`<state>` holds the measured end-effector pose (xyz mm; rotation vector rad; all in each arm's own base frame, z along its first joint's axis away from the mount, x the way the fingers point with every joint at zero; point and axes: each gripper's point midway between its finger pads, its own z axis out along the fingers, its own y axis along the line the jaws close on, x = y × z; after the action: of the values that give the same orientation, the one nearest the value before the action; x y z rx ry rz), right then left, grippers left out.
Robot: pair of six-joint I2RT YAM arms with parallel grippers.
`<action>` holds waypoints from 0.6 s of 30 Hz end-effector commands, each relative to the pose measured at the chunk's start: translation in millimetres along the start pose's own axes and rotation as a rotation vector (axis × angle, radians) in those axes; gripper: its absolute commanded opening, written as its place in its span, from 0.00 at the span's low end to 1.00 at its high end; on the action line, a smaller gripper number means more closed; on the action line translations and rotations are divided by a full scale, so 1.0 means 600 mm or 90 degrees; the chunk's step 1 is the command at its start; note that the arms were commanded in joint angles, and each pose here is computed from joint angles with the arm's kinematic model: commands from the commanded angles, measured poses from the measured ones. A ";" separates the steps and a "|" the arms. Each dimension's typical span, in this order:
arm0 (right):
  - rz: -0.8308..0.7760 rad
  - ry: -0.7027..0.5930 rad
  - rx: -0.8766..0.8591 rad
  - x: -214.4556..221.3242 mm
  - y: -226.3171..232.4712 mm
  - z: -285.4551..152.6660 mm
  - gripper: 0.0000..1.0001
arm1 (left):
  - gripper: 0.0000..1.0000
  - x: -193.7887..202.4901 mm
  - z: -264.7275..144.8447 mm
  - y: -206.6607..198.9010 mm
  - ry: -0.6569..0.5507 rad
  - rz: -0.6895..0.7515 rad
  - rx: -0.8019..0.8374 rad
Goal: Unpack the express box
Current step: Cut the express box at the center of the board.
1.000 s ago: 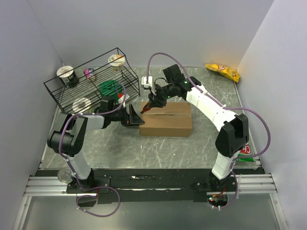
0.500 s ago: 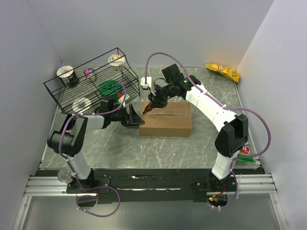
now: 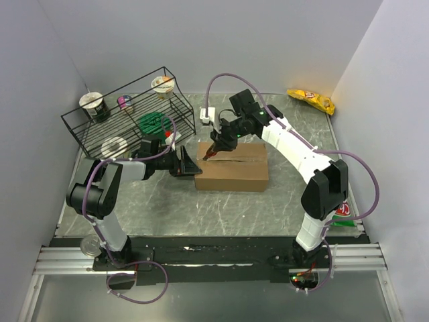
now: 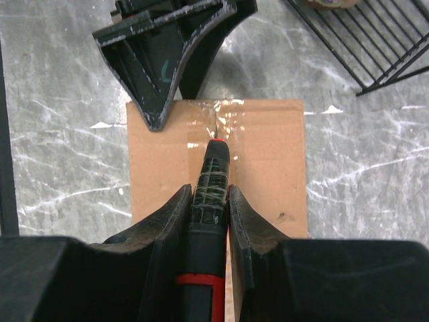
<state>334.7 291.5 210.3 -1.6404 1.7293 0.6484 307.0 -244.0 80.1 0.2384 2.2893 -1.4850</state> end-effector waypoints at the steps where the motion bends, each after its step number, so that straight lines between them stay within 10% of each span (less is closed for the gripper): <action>1: 0.015 0.049 0.048 0.032 -0.009 -0.052 0.00 | 0.86 0.022 0.007 0.052 0.013 -0.003 -0.067; 18: 0.034 0.072 0.071 0.071 -0.004 -0.086 0.00 | 0.84 0.025 0.011 0.065 0.021 -0.006 -0.081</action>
<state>331.5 263.3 207.7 -1.6100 1.7722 0.6219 310.9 -247.9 80.5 0.2676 2.2807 -1.4919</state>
